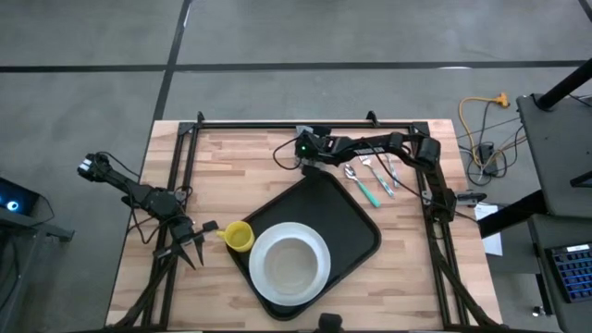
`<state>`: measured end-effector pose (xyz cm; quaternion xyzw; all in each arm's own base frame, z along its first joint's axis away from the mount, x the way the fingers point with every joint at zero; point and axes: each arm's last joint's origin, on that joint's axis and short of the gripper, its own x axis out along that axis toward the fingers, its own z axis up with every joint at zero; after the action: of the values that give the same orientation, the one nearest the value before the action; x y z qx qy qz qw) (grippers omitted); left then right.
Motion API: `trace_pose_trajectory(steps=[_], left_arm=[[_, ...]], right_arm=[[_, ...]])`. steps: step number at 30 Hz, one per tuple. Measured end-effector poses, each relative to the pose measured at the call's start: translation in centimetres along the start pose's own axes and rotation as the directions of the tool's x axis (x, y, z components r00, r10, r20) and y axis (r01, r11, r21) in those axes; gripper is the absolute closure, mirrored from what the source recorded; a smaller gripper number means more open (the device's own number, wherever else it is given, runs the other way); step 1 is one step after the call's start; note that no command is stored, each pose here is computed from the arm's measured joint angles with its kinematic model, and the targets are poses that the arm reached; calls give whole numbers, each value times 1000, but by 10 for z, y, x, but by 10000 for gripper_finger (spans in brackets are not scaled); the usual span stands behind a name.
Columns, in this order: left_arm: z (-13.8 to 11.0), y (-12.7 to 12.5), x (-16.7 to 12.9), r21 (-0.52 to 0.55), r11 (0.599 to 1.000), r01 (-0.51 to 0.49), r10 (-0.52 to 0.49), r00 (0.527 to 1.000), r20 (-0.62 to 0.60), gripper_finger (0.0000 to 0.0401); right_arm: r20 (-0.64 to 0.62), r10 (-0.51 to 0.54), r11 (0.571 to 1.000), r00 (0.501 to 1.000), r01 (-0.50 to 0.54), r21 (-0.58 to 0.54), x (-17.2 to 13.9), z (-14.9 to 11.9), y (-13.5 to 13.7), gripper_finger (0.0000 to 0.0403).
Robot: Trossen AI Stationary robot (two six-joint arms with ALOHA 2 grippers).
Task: Set up tray
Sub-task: Put the gray napkin on the black tray to the right of the white plate
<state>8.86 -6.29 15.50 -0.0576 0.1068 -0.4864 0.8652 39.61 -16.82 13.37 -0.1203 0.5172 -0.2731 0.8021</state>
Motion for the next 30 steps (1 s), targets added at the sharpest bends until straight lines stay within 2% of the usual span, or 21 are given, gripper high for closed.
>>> trace_pose_trajectory(steps=[8,16,27,30], left_arm=[[0,0,0,0,1000,-1,1,1000,0,313],[0,0,0,0,1000,-1,1,1000,0,313],[0,0,0,0,1000,-1,1,1000,0,313],[0,0,0,0,1000,-2,2,1000,0,313]], right_arm=[[-23,10,1000,1000,-10,-5,-6,6,-4,394],[14,14,1000,1000,-14,4,-16,18,-12,394],[79,78,997,994,-78,-1,-35,25,-20,394],[119,129,992,985,-129,-4,-39,28,-21,394]])
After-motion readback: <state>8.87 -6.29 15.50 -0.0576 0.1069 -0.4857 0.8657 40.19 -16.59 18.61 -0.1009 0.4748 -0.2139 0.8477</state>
